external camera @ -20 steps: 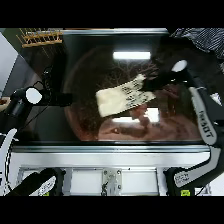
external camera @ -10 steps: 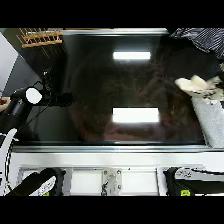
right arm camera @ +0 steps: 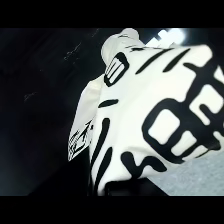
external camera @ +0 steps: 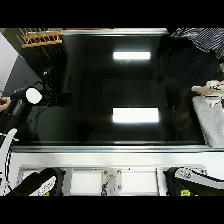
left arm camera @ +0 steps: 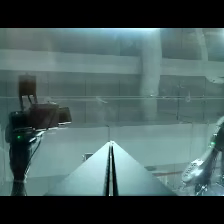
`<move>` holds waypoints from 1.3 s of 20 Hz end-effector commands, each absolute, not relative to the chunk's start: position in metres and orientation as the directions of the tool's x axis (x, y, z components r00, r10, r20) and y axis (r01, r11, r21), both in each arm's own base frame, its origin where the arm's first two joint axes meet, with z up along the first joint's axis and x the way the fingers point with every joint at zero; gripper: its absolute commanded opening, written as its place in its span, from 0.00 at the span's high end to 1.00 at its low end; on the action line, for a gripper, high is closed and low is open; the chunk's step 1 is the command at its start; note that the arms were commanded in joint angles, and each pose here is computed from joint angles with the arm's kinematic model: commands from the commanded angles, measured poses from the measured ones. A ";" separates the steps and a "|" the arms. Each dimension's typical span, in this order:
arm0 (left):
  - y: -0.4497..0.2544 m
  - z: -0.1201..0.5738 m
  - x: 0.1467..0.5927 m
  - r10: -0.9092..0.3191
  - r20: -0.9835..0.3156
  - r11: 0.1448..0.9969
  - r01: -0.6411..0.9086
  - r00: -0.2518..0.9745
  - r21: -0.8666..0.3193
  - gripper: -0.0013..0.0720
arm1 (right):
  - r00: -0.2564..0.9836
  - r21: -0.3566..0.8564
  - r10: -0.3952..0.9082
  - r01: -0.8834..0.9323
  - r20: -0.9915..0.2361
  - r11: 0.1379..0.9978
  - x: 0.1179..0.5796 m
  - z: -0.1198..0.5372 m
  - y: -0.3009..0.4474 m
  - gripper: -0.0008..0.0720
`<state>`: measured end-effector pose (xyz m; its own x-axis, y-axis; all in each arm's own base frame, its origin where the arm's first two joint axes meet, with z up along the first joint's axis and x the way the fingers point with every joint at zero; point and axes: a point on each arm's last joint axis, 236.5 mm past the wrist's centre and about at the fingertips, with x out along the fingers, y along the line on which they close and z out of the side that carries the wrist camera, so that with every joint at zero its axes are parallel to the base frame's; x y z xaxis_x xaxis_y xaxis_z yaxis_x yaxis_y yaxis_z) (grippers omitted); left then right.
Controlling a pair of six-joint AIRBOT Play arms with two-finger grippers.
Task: Fold the clothes and pants, and hang the long-sleeved shirts on hangers.
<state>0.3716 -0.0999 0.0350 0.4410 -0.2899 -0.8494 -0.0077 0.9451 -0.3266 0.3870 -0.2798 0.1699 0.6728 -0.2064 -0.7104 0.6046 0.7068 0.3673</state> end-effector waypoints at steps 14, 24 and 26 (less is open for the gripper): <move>-0.100 0.035 0.371 -0.290 -0.850 0.945 -0.008 0.441 -0.327 0.98 | 0.047 -0.153 -0.289 0.762 -0.956 0.630 0.236 0.058 -0.299 0.97; -0.100 0.035 0.371 -0.290 -0.850 0.945 -0.008 0.441 -0.327 0.98 | -0.053 -0.220 -0.296 0.795 -0.954 0.566 0.199 0.029 -0.314 0.77; -0.100 0.035 0.371 -0.290 -0.850 0.945 -0.008 0.441 -0.327 0.98 | -0.061 -0.222 -0.290 0.797 -0.955 0.561 0.195 0.029 -0.314 0.00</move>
